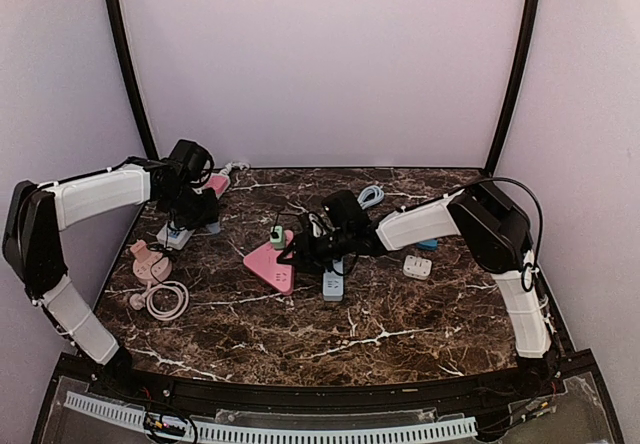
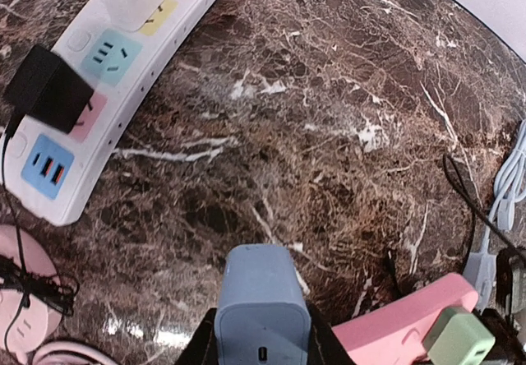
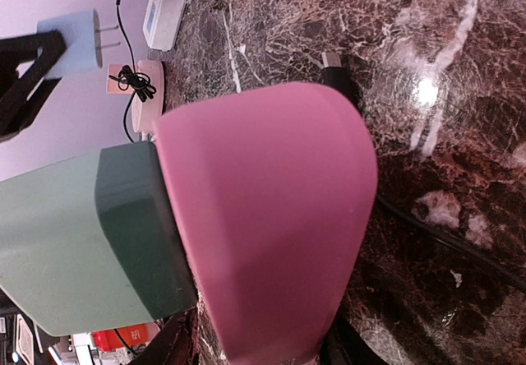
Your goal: Pull the plug off the socket
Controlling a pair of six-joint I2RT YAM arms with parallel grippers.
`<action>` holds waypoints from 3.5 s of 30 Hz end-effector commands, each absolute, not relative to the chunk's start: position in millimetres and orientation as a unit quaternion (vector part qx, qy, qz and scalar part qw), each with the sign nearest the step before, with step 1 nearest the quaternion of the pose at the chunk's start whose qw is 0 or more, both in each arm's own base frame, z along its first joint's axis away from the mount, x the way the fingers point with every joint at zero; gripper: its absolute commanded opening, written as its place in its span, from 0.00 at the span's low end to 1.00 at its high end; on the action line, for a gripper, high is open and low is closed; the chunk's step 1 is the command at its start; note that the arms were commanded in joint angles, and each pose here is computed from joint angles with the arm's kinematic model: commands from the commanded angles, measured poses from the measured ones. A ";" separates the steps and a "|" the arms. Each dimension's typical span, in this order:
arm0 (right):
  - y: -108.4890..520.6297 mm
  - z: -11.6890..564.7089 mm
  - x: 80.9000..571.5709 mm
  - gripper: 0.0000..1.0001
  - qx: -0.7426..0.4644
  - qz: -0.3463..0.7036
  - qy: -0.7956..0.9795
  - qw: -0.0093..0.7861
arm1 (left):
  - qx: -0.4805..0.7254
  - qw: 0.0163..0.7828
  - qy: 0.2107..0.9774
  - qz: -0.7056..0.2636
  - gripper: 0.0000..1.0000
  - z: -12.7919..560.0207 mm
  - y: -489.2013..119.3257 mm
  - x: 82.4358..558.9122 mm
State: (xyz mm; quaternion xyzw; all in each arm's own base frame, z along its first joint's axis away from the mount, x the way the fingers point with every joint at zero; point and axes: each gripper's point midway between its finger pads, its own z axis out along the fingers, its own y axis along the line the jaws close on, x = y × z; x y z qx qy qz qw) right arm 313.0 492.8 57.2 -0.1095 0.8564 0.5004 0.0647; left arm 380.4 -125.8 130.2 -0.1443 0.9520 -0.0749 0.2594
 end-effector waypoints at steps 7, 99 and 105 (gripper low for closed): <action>500.3 90.2 312.1 0.42 -0.132 0.539 0.828 0.076 | -0.092 0.266 0.929 -0.241 0.04 127.8 -174.7 483.0; 509.1 97.9 311.4 0.20 -0.148 0.530 0.831 0.076 | -0.013 0.253 0.954 -0.159 0.13 127.6 -254.8 358.5; 507.5 84.4 314.6 0.08 -0.128 0.514 0.846 0.066 | -0.011 0.266 0.948 -0.173 0.00 144.3 -255.4 356.2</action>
